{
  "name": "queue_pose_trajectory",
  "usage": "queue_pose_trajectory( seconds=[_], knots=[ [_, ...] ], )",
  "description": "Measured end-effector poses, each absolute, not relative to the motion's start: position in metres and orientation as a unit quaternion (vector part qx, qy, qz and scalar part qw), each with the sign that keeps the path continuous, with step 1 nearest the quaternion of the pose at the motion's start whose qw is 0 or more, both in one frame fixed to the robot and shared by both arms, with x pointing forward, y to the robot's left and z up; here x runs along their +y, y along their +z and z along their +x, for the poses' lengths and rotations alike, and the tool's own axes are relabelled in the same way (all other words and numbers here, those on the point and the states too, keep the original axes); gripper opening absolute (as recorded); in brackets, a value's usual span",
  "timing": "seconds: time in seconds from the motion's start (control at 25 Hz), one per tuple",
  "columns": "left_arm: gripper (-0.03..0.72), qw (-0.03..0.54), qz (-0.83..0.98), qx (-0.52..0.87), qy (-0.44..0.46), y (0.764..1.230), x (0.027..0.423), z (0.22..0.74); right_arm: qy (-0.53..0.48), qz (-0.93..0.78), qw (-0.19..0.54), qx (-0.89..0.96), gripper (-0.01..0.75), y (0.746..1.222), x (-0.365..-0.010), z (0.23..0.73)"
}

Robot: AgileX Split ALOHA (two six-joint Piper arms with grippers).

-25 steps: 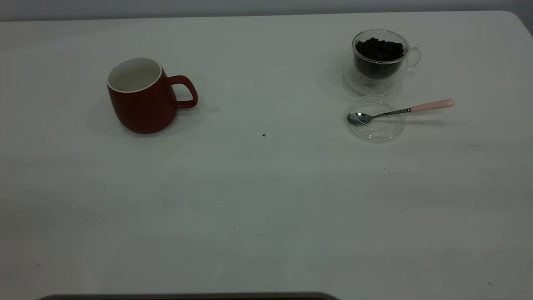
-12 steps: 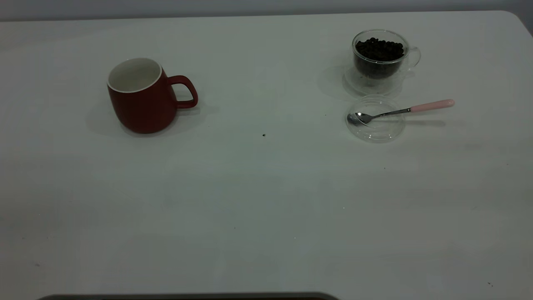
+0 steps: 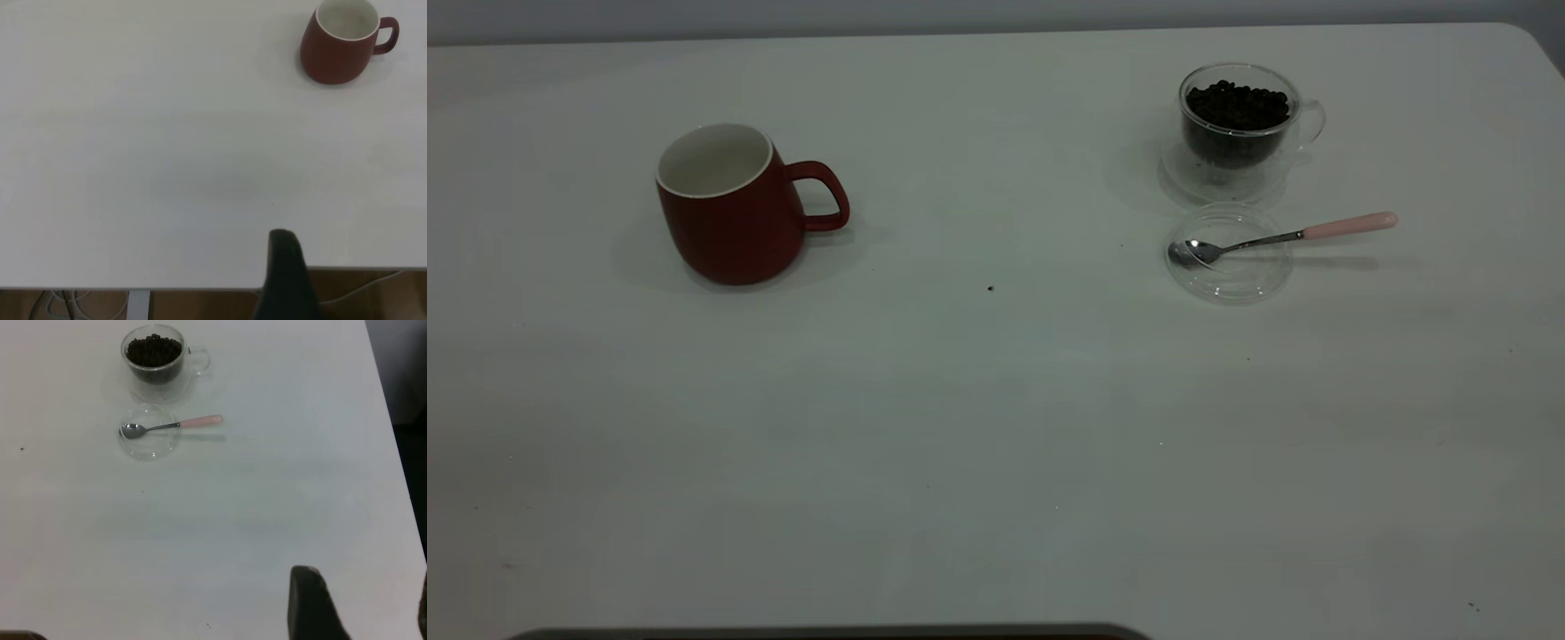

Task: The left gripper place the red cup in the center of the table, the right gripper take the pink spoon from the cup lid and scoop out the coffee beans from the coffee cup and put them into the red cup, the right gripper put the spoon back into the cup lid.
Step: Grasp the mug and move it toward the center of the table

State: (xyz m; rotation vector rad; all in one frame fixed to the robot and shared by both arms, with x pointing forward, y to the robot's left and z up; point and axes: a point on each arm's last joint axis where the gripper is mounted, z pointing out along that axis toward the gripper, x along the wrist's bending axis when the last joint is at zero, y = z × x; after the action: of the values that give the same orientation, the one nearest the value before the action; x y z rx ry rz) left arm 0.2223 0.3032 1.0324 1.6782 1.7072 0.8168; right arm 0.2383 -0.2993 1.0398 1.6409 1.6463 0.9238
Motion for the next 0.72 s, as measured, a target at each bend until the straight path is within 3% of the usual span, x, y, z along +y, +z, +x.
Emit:
queue_pose_trajectory(
  seconds=[0.2,0.36,0.56,0.72],
  knots=[
    [0.587,0.285,0.636,0.653,0.295,1.033,0.304,0.225,0.351,0.623,0.315,0.625,0.415,1.04,-0.299,0.238],
    [0.587,0.225,0.653,0.678,0.253,1.035,0.306,0.25,0.351,0.623,0.315,0.625,0.415,1.04,-0.299,0.238],
    [0.587,0.144,0.676,0.688,0.221,1.036,0.311,0.309,0.35,0.623,0.314,0.625,0.415,1.04,-0.299,0.238],
    [0.587,0.127,0.69,0.68,0.213,1.032,0.311,0.359,0.35,0.623,0.314,0.625,0.415,1.04,-0.299,0.238]
  ],
)
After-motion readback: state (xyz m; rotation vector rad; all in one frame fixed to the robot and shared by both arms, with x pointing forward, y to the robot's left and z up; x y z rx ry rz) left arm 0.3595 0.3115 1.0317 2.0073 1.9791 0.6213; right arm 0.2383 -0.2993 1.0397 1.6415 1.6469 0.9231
